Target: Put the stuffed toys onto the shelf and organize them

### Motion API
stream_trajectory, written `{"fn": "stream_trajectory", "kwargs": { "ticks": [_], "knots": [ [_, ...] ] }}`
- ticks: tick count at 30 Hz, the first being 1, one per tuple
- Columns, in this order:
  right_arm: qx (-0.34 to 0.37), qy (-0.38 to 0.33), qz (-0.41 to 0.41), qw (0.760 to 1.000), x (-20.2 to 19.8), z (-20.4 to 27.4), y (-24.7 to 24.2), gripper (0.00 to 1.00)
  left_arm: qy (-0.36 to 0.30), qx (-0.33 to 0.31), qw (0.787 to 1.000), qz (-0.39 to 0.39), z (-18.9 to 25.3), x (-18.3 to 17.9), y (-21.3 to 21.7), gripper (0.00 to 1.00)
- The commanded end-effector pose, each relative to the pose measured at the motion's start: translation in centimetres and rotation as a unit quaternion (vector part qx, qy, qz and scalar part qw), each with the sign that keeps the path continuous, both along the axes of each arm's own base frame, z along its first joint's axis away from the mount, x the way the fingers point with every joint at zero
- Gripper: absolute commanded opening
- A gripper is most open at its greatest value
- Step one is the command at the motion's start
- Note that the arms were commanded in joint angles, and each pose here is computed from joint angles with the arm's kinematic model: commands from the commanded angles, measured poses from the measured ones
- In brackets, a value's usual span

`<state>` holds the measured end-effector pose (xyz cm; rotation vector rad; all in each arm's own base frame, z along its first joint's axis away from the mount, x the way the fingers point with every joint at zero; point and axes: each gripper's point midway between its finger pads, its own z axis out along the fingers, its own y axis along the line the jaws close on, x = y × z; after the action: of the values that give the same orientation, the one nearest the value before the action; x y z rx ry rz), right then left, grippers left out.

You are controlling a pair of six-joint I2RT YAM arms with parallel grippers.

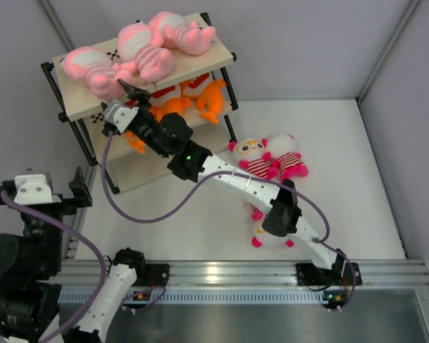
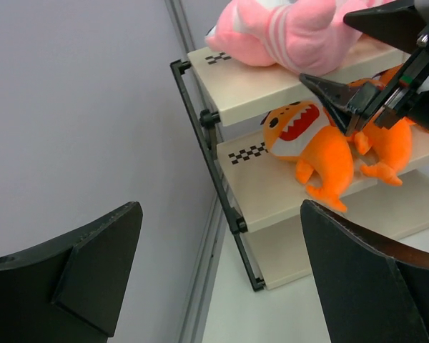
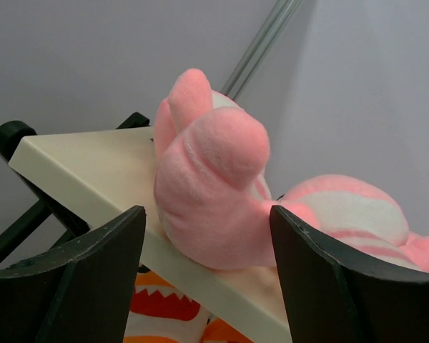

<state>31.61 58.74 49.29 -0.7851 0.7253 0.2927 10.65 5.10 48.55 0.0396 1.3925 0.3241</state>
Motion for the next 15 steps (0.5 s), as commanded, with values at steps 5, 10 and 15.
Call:
{"fn": "stream_trajectory", "kwargs": {
  "ticks": [5, 10, 15],
  "knots": [
    [0.031, -0.010, 0.022, 0.999, -2.3, 5.7, -3.1, 0.71, 0.019, 0.012, 0.997, -0.068, 2.8, 5.6, -3.3, 0.93],
    [0.007, 0.005, 0.034, 0.999, -3.0, 5.3, -3.9, 0.74, 0.042, 0.016, 0.995, -0.087, 3.3, 8.7, -4.5, 0.92],
    [-0.003, 0.007, 0.028, 1.000, -3.5, 5.7, -5.6, 0.79, 0.040, -0.002, 0.994, -0.105, 5.5, 11.2, -5.7, 0.89]
  ]
}}
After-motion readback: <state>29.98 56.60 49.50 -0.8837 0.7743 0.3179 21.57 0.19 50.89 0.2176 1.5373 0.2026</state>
